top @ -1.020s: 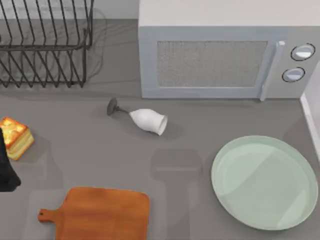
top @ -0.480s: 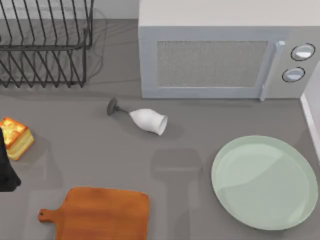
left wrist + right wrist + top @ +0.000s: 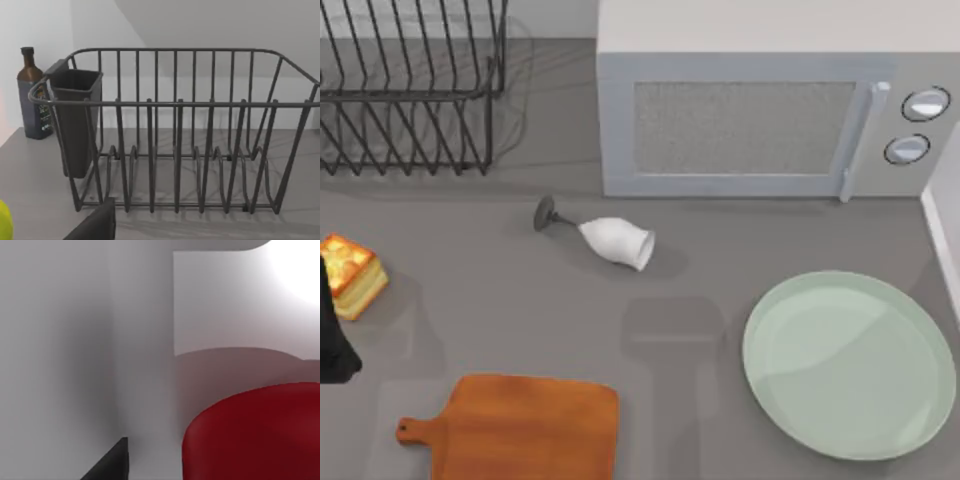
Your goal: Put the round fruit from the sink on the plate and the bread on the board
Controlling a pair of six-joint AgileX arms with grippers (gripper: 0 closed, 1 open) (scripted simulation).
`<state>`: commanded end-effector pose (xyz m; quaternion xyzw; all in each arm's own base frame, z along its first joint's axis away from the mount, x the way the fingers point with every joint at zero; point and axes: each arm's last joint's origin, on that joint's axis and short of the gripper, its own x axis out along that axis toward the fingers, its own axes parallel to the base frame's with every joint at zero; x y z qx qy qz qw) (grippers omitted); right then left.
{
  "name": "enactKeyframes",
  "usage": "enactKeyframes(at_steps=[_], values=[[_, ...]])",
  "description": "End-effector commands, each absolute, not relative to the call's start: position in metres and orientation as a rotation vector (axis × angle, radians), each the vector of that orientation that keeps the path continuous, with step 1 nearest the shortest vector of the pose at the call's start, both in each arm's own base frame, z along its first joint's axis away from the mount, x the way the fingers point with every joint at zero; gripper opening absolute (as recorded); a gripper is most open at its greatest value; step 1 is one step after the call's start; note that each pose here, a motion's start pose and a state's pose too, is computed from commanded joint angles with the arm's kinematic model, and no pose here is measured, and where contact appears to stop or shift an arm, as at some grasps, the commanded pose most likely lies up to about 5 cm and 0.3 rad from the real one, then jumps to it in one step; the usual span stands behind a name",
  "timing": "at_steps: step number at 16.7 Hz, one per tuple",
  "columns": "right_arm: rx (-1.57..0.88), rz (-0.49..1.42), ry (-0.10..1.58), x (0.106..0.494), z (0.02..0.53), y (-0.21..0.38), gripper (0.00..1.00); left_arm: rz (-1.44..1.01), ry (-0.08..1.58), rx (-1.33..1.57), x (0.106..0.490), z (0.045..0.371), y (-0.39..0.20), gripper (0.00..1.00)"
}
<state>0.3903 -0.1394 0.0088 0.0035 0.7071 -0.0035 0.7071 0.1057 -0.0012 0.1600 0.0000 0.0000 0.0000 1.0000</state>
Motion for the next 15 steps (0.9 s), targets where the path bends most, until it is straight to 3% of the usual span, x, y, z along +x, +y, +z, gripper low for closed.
enactKeyframes(at_steps=[5,13,15], values=[[0.008,-0.008,1.571,0.39,0.009,-0.139,0.02,0.0,0.0,0.0,0.106,0.16,-0.001,1.0],[0.008,-0.008,1.571,0.39,0.009,-0.139,0.0,0.0,0.0,0.0,0.106,0.16,-0.001,1.0],[0.012,-0.013,1.525,0.396,0.035,-0.14,0.0,0.0,0.0,0.0,0.106,0.16,-0.001,1.0]])
